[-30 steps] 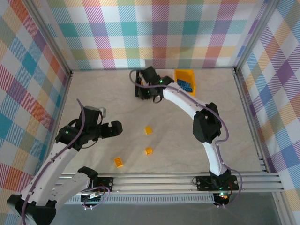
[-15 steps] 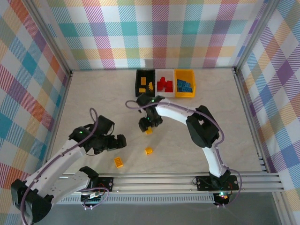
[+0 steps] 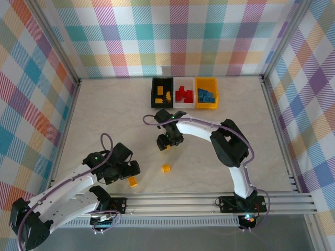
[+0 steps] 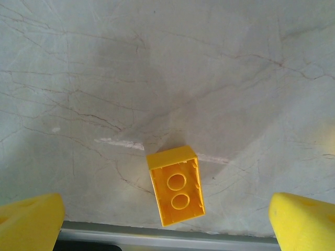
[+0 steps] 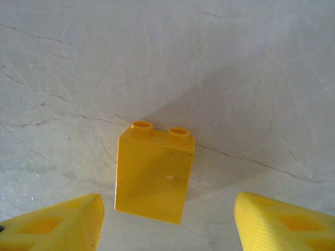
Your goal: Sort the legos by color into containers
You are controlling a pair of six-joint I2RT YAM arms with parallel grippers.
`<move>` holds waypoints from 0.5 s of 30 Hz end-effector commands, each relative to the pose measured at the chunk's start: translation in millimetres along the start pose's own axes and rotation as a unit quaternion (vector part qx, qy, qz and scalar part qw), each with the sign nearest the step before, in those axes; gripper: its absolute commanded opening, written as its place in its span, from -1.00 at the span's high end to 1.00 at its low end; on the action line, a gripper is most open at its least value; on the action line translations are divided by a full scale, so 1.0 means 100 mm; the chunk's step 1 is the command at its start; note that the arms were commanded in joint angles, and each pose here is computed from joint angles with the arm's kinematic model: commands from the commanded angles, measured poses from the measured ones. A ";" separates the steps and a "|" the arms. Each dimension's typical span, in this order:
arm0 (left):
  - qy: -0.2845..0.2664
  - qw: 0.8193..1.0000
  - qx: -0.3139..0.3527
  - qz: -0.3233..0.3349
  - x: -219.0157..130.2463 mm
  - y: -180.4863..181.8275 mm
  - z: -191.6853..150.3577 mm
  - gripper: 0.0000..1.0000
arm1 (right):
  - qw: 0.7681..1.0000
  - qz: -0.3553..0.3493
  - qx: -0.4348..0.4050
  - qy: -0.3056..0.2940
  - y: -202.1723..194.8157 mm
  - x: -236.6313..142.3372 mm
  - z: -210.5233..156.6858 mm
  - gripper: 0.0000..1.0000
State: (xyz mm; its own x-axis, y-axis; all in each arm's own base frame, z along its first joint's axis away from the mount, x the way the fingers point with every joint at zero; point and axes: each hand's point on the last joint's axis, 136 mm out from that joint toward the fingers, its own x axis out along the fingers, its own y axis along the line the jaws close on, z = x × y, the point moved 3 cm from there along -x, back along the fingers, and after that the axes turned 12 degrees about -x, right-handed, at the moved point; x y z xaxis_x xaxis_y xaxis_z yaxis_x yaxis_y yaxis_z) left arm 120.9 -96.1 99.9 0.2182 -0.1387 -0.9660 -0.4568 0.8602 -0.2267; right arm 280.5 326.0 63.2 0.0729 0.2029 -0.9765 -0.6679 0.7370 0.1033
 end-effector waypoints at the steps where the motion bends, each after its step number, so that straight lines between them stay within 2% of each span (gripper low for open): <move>1: -0.012 1.000 -0.006 0.009 0.07 -0.01 0.00 -1.00 | 1.000 -0.003 0.000 -0.024 0.04 -0.09 0.15 -0.32; 9: -0.014 1.000 -0.003 0.004 0.15 -0.05 -0.03 -1.00 | 1.000 -0.025 -0.004 -0.005 0.05 0.08 0.15 -0.19; 15: -0.017 1.000 0.000 0.001 0.13 -0.02 -0.04 -1.00 | 0.999 -0.037 -0.012 0.010 0.09 0.20 0.13 -0.17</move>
State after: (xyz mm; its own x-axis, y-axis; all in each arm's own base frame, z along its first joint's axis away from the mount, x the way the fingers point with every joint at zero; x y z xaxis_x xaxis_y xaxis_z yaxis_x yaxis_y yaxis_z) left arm 124.8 -105.8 89.4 0.2409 -0.1340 -0.9612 -0.4535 0.8601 -0.2335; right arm 287.3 343.5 50.5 0.1130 0.1622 -0.9803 -0.6804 0.7316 0.0426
